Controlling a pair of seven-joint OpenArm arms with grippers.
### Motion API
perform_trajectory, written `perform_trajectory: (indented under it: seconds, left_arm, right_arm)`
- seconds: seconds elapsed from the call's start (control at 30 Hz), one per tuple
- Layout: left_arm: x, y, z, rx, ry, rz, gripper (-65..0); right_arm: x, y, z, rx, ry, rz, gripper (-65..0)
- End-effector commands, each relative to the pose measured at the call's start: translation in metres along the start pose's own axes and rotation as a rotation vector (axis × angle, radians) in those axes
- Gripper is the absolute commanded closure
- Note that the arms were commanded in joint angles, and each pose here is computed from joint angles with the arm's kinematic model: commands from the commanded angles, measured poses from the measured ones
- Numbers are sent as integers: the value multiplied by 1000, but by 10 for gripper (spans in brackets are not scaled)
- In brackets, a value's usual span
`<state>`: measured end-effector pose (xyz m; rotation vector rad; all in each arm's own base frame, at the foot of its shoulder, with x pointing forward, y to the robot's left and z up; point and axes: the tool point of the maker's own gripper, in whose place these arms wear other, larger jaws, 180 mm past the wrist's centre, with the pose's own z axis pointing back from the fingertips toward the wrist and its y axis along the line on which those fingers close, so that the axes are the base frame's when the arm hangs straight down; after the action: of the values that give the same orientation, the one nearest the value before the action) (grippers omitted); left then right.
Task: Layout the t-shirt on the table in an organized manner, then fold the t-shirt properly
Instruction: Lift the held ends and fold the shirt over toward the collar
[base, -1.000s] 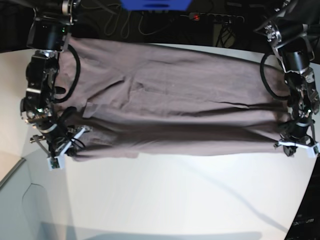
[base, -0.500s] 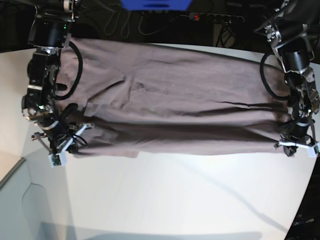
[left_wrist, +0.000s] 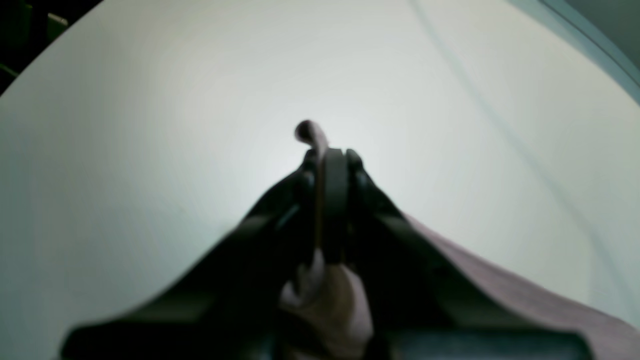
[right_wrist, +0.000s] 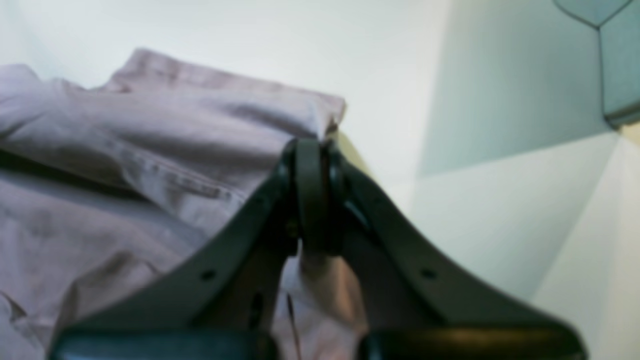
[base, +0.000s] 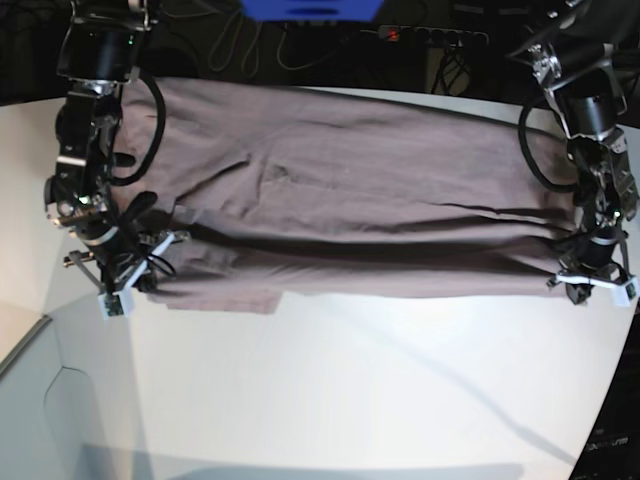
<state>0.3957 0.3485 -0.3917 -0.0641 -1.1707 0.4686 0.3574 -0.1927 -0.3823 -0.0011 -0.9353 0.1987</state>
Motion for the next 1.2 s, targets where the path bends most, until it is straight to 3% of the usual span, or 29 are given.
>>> perform_trajectory:
  seconds: [0.0,1.17]
  left_arm:
    - [30,-1,-2,-6,-77,-7,0]
    - [21,5,1,4,-58,-7,0]
  right_arm:
    - [21,0,1,-5,-65,-3,0]
    - [4,8,3,8,-33,-21,0]
